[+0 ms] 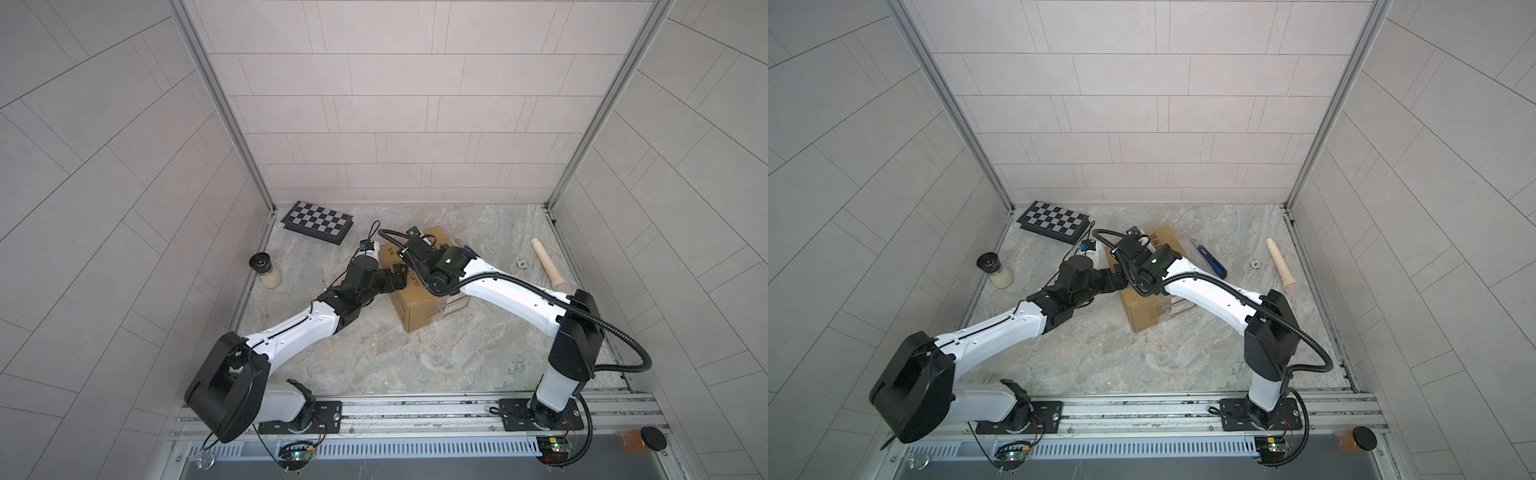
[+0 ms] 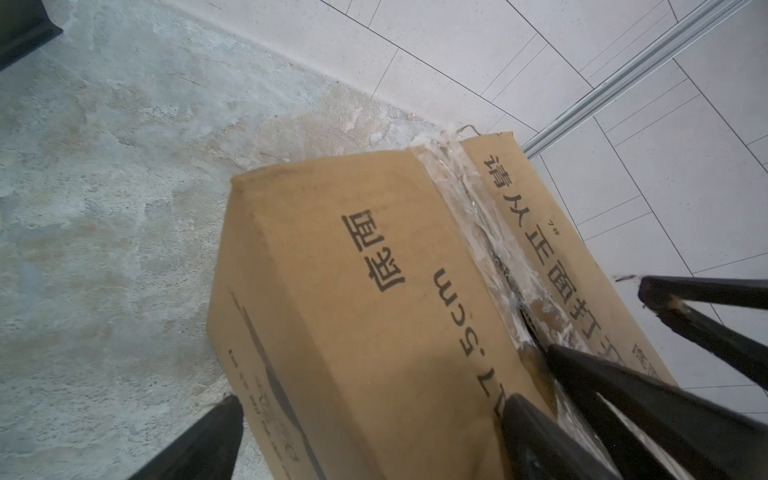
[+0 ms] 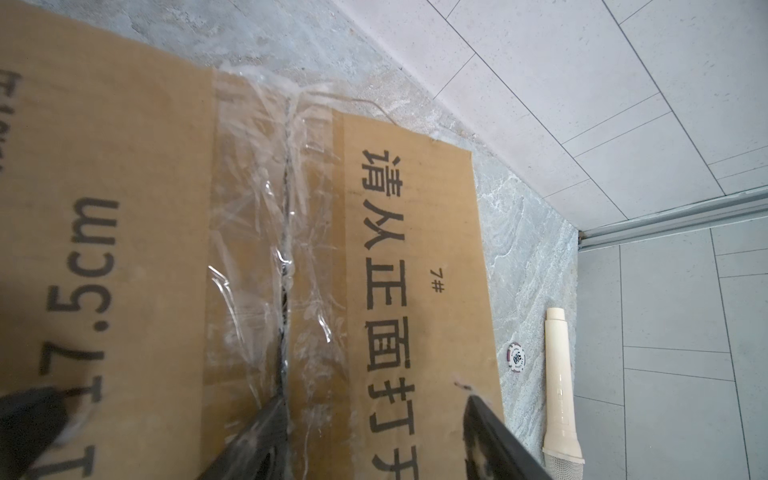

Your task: Unpack the express box

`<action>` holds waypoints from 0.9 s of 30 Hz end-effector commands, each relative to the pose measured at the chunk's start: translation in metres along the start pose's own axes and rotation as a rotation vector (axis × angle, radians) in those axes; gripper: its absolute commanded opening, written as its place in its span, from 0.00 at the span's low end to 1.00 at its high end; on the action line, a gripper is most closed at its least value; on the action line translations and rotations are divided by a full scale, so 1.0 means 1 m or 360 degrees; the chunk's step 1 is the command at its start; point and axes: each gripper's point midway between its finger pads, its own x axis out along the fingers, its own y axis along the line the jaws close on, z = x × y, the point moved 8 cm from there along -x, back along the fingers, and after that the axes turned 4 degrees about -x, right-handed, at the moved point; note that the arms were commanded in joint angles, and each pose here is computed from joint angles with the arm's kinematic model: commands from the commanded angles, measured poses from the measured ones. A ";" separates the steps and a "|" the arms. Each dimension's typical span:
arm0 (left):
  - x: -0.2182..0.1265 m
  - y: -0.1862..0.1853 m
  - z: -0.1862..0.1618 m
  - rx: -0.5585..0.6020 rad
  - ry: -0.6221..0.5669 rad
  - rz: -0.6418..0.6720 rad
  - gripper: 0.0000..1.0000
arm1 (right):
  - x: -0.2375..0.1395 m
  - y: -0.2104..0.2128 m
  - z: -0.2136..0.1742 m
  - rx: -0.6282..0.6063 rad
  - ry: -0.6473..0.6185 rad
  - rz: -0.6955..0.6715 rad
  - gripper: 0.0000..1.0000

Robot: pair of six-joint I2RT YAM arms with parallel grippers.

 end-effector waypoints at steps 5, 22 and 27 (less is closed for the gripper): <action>-0.003 0.066 -0.061 0.0089 0.0436 0.0513 1.00 | 0.033 -0.013 -0.029 0.0052 0.0257 0.0024 0.69; -0.027 0.027 -0.008 0.0038 0.0183 0.0193 1.00 | -0.028 -0.087 -0.046 0.0782 -0.0149 0.0519 0.75; -0.039 0.013 0.016 0.0032 0.0072 0.0071 1.00 | -0.006 -0.109 -0.087 0.1073 -0.0073 0.0628 0.75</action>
